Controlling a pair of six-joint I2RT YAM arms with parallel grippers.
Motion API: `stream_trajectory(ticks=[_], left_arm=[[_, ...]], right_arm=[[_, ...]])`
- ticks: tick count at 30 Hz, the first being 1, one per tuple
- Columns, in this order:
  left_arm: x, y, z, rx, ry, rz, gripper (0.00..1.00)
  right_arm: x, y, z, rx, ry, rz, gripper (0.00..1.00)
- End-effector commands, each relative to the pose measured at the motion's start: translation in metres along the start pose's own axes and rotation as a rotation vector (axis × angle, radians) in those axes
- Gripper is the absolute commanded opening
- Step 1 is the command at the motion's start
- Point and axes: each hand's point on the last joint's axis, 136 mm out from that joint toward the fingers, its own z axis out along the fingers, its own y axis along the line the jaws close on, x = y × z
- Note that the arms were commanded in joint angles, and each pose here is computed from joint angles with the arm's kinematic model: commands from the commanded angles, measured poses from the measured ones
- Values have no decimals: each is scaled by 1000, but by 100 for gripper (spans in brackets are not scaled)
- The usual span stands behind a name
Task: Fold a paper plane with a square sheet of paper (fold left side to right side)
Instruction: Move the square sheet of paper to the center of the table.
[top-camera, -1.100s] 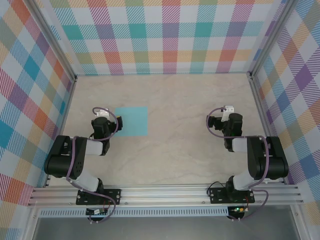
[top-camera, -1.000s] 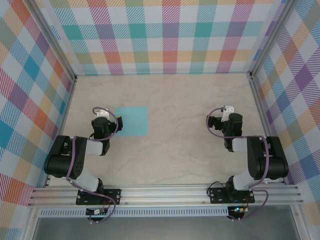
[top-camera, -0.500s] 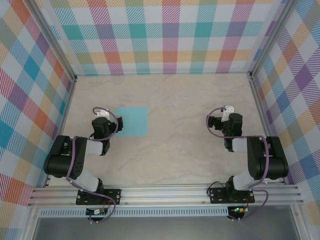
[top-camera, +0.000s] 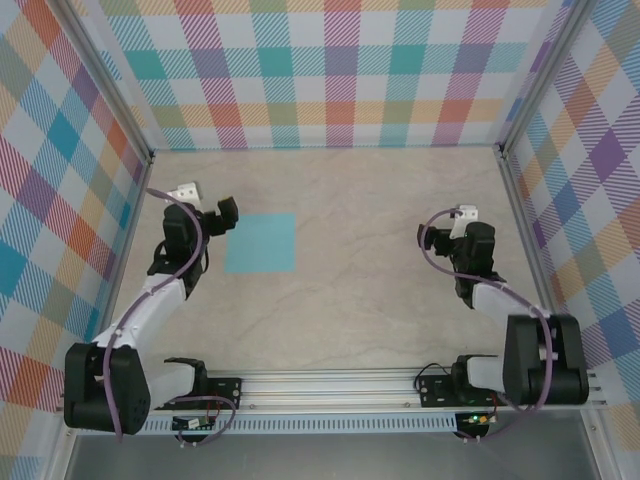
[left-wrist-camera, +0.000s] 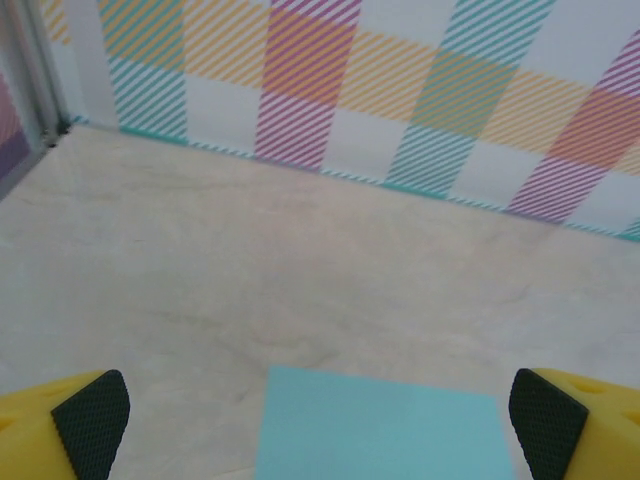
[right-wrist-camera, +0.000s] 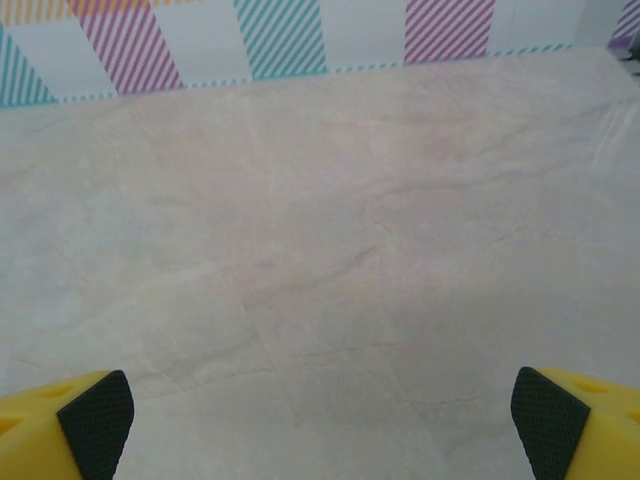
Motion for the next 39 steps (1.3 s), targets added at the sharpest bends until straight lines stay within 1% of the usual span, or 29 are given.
stream_trajectory(ticks=[1,4,6,10,15,18,20,24,30,32,36,39], left_arm=[[68,-13,-5,72,339,-106,100],[89,-35,0,130,457,-113,98],[102,-48,5,143,522,-75,98],[129,-62,24,71,656,56,97],[147,-81,55,33,736,135,96],[167,-80,73,-27,803,190,95],[180,-78,85,-60,830,197,94],[191,-73,96,-105,856,191,93],[210,-69,89,-122,910,160,89],[220,-65,82,-147,936,140,85],[238,-65,65,-169,977,162,84],[254,-75,51,-150,1013,155,83]], right_arm=[[-4,3,-23,8,67,113,100],[-7,13,-50,-13,92,219,100],[-5,20,-65,-29,110,275,100],[3,34,-88,-62,147,337,100],[12,44,-101,-87,209,325,100],[15,45,-106,-89,217,319,100],[14,46,-109,-91,213,317,100],[14,45,-112,-86,217,310,100],[13,45,-112,-86,218,306,100],[14,44,-112,-77,220,308,100],[15,43,-112,-70,220,305,100],[14,44,-112,-74,222,308,100]])
